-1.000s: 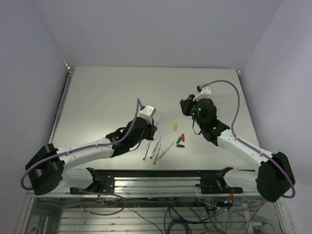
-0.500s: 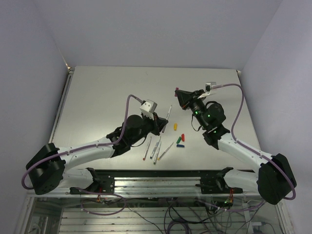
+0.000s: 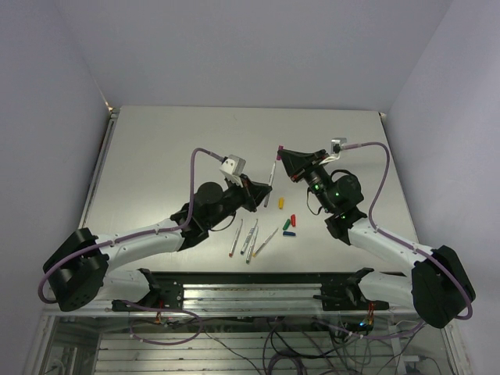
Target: Insert the pens into the pen caps
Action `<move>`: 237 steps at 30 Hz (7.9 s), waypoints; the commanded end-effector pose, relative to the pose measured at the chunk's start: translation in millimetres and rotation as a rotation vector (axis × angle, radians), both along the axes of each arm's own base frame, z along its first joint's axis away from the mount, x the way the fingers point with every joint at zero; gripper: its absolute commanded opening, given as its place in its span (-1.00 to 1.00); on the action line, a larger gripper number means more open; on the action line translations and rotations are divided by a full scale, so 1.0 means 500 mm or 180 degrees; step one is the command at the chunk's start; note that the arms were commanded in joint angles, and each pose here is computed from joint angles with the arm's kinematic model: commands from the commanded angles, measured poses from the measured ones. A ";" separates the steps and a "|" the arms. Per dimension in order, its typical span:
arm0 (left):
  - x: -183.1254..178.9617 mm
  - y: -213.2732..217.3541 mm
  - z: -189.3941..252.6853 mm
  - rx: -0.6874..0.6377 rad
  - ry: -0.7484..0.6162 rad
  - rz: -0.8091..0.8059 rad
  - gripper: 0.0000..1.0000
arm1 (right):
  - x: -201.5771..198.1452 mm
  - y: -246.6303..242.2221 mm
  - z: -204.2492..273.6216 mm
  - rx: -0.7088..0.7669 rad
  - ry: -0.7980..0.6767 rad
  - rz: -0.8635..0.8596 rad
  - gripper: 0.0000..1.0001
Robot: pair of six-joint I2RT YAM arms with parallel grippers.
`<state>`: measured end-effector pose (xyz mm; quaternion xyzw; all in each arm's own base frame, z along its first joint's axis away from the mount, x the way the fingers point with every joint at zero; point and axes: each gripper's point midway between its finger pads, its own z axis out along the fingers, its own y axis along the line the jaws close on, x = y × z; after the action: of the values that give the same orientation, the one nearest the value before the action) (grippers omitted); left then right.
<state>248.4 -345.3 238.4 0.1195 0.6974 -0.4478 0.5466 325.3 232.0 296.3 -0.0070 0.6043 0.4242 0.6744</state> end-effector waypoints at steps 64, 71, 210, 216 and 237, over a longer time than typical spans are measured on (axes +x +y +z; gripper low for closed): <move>0.012 0.012 0.011 -0.0199 -0.0073 0.0070 -0.86 | -0.025 0.020 -0.021 0.0154 0.0081 0.0284 -1.00; 0.025 0.006 0.024 -0.0276 -0.0139 0.0112 -0.86 | -0.043 0.039 -0.051 0.0155 0.0252 0.0523 -1.00; -0.117 0.194 -0.416 0.2469 0.1406 0.0413 0.14 | -0.035 -0.199 -0.340 -0.0999 0.2099 -0.1432 0.08; -0.114 0.203 -0.429 0.2540 0.1428 0.0508 0.09 | -0.035 -0.194 -0.341 -0.0985 0.2087 -0.1397 0.07; -0.161 0.235 -0.510 0.3002 0.1811 0.0530 -0.86 | -0.043 -0.181 -0.368 -0.1040 0.2239 -0.1273 -0.04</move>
<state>194.3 -245.6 13.3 0.1599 0.9309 -0.0858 0.3169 307.4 139.6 122.7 0.1517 0.8357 0.1621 0.5023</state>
